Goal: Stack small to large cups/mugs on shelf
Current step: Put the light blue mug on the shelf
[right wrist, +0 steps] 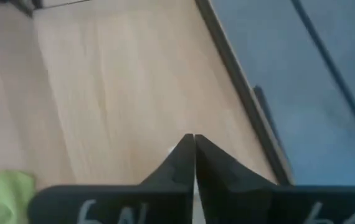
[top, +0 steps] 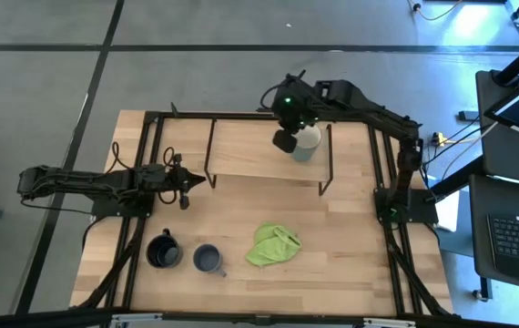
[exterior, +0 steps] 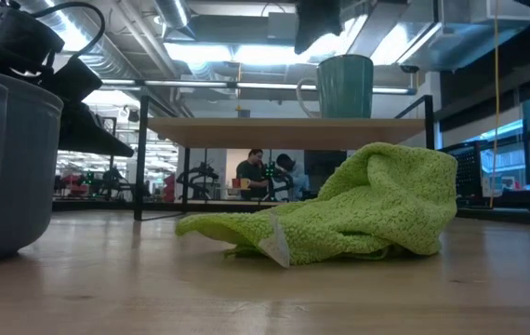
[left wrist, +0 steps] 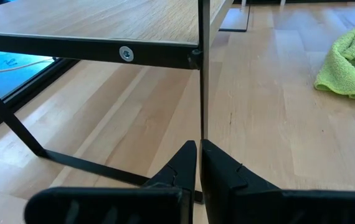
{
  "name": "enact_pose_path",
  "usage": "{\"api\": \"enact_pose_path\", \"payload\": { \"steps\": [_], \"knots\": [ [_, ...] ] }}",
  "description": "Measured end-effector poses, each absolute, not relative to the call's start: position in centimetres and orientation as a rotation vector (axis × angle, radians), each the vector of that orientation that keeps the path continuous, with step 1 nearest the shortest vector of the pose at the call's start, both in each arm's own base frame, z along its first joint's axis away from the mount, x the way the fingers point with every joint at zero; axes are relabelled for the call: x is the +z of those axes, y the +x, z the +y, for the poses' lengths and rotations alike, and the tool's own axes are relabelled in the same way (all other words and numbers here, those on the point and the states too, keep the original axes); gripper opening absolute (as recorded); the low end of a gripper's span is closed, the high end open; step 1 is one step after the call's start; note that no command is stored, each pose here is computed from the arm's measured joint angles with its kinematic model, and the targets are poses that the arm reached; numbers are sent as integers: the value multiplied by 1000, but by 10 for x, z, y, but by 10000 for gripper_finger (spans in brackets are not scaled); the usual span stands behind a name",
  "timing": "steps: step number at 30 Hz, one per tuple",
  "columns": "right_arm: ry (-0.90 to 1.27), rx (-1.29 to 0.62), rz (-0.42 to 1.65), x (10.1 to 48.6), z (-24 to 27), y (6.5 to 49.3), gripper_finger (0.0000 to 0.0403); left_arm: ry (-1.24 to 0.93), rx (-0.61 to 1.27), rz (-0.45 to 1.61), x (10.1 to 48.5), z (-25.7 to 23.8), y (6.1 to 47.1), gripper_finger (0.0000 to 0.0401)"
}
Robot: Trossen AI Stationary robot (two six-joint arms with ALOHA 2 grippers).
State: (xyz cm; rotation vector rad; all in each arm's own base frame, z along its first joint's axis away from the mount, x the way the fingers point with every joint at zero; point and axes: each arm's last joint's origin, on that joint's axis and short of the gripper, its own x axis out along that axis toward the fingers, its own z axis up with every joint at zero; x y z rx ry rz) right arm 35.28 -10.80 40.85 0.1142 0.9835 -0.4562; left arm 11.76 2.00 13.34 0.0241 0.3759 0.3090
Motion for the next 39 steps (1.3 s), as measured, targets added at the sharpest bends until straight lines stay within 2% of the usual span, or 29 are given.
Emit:
{"api": "enact_pose_path", "payload": {
  "steps": [3,6,15,39],
  "knots": [
    [215,-574,993,396,-113,361,11,24,309,376,133,20,118,14],
    [181,-681,1011,389,-118,364,5,24,309,376,133,20,118,14],
    [286,-827,1107,380,-132,351,4,24,309,376,133,20,118,14],
    [360,-641,1133,379,-121,355,11,24,309,376,133,20,118,14]
  ]
}}
